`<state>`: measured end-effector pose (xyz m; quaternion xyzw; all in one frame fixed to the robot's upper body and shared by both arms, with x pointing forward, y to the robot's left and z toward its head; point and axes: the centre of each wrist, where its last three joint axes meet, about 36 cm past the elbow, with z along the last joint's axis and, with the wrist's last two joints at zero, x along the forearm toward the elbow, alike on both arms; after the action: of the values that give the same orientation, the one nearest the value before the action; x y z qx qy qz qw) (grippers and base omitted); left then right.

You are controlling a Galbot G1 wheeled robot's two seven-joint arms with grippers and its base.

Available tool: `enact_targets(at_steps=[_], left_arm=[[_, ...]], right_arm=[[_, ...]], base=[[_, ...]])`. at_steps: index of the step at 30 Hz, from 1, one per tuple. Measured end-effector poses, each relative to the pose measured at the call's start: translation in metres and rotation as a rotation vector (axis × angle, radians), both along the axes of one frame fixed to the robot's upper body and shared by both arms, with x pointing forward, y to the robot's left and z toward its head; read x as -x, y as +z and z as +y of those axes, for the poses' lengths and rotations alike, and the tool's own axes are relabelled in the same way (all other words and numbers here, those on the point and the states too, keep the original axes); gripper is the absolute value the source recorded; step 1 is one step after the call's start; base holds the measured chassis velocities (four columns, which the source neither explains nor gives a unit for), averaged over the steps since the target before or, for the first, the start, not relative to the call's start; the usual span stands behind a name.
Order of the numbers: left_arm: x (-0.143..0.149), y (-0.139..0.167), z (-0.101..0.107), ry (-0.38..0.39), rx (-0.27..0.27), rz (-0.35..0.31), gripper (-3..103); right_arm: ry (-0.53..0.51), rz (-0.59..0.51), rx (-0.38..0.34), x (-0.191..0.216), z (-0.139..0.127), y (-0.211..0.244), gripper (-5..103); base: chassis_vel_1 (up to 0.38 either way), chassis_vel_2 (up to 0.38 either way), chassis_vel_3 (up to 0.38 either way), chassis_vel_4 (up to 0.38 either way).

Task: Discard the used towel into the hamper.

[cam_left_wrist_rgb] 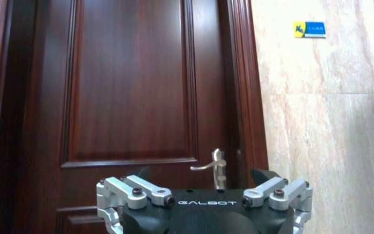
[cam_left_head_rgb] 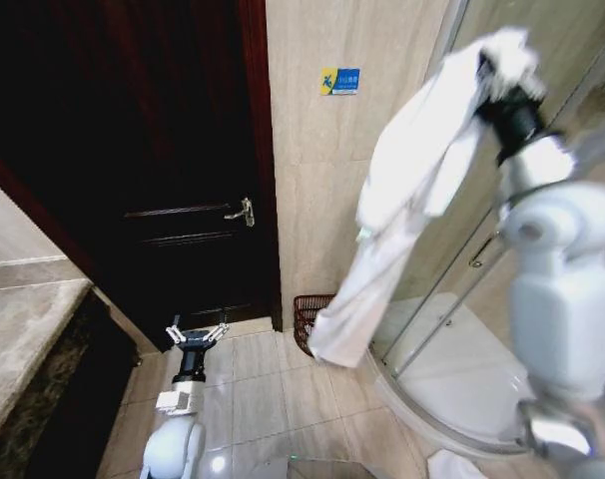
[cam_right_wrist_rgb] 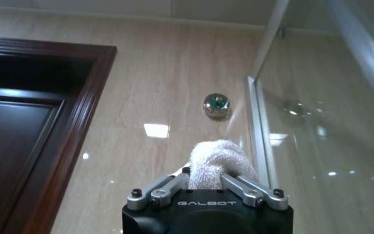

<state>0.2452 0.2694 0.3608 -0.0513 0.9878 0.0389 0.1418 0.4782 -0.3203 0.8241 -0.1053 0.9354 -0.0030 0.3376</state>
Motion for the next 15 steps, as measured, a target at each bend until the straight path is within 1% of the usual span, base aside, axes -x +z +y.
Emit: enact_targets(at_steps=[2,4,5,7,8,12,13,15], left_arm=[[0.003,-0.001,0.002,0.003,-0.001,0.001,100],[0.008,-0.003,0.005,0.016,0.007,0.008,100],[0.008,-0.003,0.005,0.016,0.007,0.008,100],[0.009,-0.005,0.006,0.034,0.022,0.013,100],[0.009,-0.005,0.006,0.034,0.022,0.013,100],[0.012,-0.005,0.01,0.054,0.032,0.024,100],[0.012,-0.005,0.01,0.054,0.032,0.024,100],[0.012,-0.002,0.012,0.059,0.039,0.022,100]], right_arm=[[0.014,0.007,0.0,-0.006,0.002,0.009,5],[0.047,0.026,0.001,-0.02,0.011,0.027,5],[0.047,0.026,0.001,-0.02,0.011,0.027,5],[0.063,0.021,-0.004,-0.034,0.024,0.052,5],[0.063,0.021,-0.004,-0.034,0.024,0.052,5],[0.081,0.026,-0.011,-0.061,0.051,0.083,5],[0.081,0.026,-0.011,-0.061,0.051,0.083,5],[0.072,0.029,-0.022,-0.077,0.056,0.098,5]], base=[[0.0,0.0,0.0,0.0],[0.0,0.0,0.0,0.0],[0.0,0.0,0.0,0.0],[0.0,0.0,0.0,0.0],[0.0,0.0,0.0,0.0],[0.0,0.0,0.0,0.0],[0.0,0.0,0.0,0.0],[0.0,0.0,0.0,0.0]])
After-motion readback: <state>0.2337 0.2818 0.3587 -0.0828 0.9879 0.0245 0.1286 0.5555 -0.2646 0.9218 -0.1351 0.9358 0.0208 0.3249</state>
